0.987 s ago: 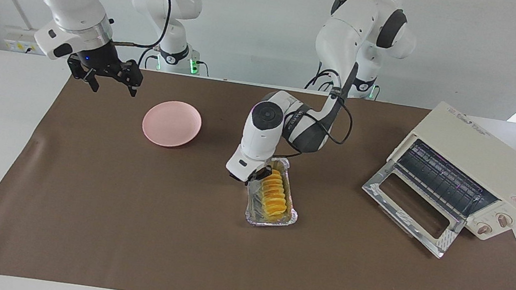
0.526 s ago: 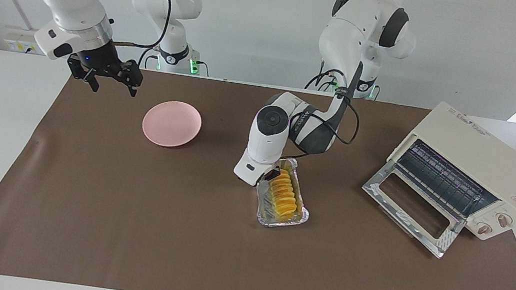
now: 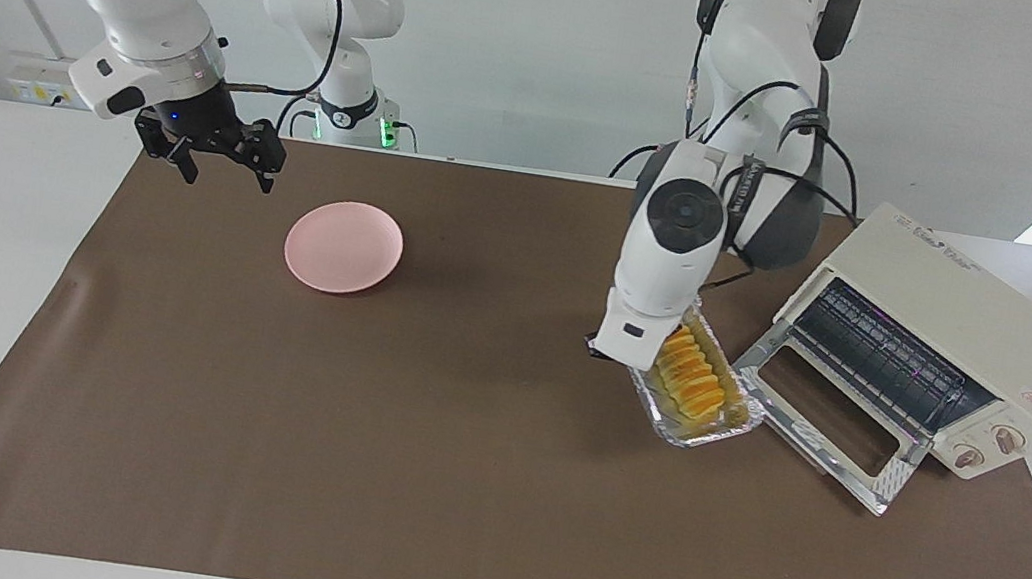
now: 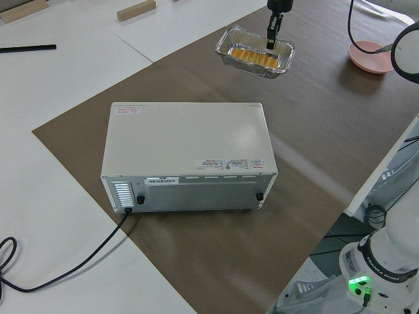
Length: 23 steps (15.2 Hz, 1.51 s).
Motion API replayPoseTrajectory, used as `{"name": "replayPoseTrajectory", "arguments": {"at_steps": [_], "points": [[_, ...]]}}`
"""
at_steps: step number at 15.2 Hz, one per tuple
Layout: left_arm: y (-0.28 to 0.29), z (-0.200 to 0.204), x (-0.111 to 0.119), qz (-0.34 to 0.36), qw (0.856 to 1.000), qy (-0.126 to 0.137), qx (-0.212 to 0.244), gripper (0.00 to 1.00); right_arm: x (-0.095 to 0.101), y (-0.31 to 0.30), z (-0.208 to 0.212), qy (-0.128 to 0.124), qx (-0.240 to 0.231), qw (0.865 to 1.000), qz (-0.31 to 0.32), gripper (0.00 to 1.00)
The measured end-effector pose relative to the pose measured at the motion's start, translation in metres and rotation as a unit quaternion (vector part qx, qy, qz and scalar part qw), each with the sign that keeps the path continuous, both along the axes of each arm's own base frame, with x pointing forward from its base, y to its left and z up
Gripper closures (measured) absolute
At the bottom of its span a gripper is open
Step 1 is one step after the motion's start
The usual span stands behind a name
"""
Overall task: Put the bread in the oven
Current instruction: 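Carry the foil tray with the left gripper into the toaster oven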
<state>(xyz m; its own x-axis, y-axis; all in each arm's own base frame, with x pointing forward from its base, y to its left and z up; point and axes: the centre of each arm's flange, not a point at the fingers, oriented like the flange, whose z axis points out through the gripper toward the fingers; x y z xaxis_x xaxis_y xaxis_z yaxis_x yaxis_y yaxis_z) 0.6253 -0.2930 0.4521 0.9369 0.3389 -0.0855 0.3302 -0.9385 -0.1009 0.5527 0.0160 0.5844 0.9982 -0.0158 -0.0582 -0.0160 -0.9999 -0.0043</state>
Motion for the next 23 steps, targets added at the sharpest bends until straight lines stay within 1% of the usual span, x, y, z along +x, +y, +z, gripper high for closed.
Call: {"name": "replayPoseTrajectory", "arguments": {"at_steps": [3,7,12,14,18,23], "points": [[0.052,0.007,0.012,0.025,1.0,0.002,-0.002,0.98,0.0,0.0,0.0,0.0,0.0,1.0,0.0,0.0],[0.101,-0.011,0.02,0.066,0.997,0.017,0.022,0.98,0.0,0.0,0.0,0.0,0.0,1.0,0.0,0.0],[0.182,-0.022,0.035,0.13,0.991,0.019,0.036,0.98,0.0,0.0,0.0,0.0,0.0,1.0,0.0,0.0],[0.204,-0.027,0.036,0.147,0.988,0.02,0.041,0.98,0.0,0.0,0.0,0.0,0.0,1.0,0.0,0.0],[0.238,-0.041,0.036,0.172,0.984,0.006,0.047,0.98,0.0,0.0,0.0,0.0,0.0,1.0,0.0,0.0],[0.27,-0.048,0.03,0.197,0.979,0.011,0.055,0.98,0.0,0.0,0.0,0.0,0.0,1.0,0.0,0.0]]}}
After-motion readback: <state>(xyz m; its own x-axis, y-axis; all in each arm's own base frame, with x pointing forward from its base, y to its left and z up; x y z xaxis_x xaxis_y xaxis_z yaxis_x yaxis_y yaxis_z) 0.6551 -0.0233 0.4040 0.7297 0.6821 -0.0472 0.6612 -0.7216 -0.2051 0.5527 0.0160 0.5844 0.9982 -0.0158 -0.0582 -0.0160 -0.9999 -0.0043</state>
